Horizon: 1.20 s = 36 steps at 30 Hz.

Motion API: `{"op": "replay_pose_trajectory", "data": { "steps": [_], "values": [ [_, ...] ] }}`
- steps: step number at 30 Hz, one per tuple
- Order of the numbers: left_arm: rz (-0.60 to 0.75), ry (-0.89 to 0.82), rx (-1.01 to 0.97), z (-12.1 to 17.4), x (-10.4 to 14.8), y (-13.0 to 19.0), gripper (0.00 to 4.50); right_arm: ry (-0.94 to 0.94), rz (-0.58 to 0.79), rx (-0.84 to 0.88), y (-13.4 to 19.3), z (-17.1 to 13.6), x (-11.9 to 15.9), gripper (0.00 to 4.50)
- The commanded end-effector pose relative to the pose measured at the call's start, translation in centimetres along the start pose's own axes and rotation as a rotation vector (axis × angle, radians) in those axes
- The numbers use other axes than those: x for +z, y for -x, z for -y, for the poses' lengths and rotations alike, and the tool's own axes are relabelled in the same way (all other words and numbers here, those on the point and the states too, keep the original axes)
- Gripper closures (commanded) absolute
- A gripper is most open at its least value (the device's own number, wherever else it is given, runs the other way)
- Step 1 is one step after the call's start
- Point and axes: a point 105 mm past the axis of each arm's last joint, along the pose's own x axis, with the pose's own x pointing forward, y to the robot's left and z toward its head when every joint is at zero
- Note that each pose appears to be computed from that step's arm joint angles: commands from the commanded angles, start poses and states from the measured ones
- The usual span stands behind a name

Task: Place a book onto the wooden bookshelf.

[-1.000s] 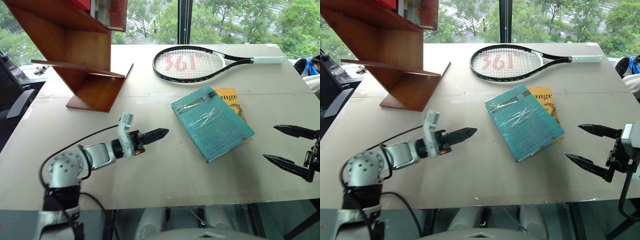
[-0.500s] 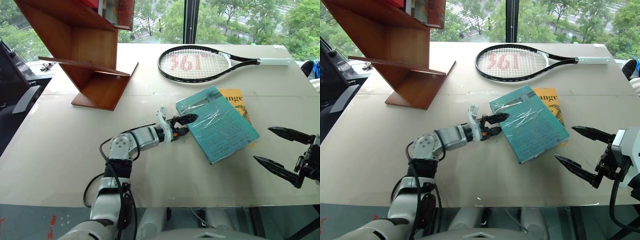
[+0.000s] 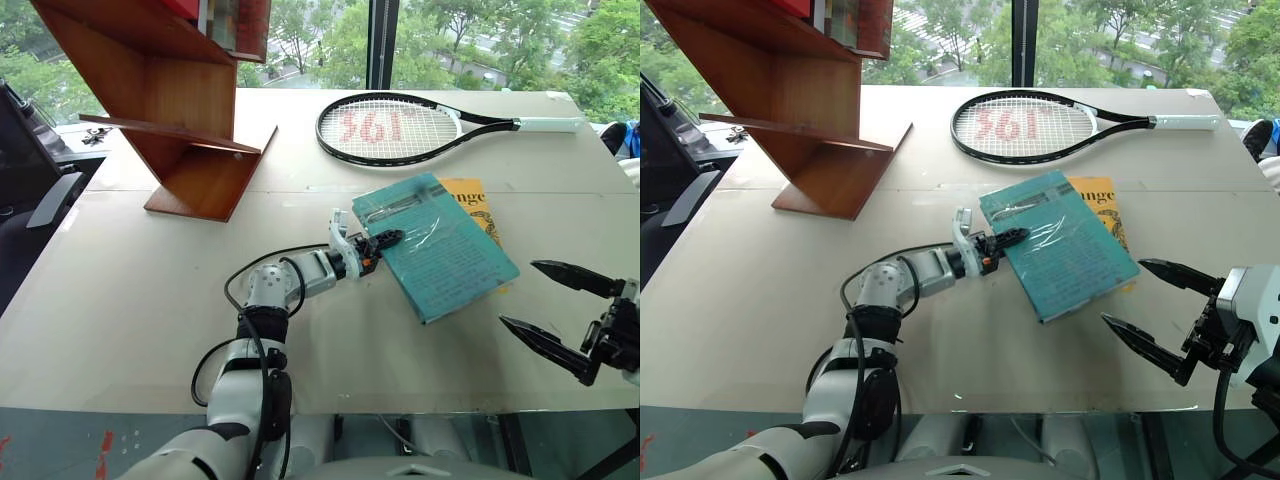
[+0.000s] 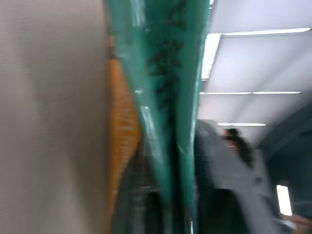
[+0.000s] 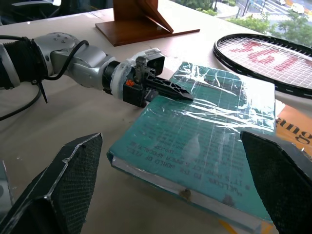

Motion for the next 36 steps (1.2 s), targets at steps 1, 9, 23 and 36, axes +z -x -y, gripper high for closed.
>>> {"op": "replay_pose_trajectory", "data": {
  "steps": [1, 9, 23, 36],
  "values": [
    [0.018, 0.007, -0.021, 0.3, 0.5, 1.6, 4.43, 0.034, 0.043, 0.012, -0.3, 0.4, 0.8, 0.00],
    [0.084, -0.179, -0.039, 3.4, 3.4, 6.7, 4.43, 0.050, 0.087, 0.066, -1.5, 2.4, 0.8, 0.00],
    [0.170, -1.751, 0.204, 18.7, 7.0, 16.1, 4.43, 0.087, 0.344, 0.181, -5.6, 2.8, 4.7, 0.00],
    [-0.360, -2.794, 0.756, 24.9, 13.4, 22.3, 4.43, 0.095, 0.458, 0.270, -7.9, 3.1, 6.5, 0.00]
  ]
}}
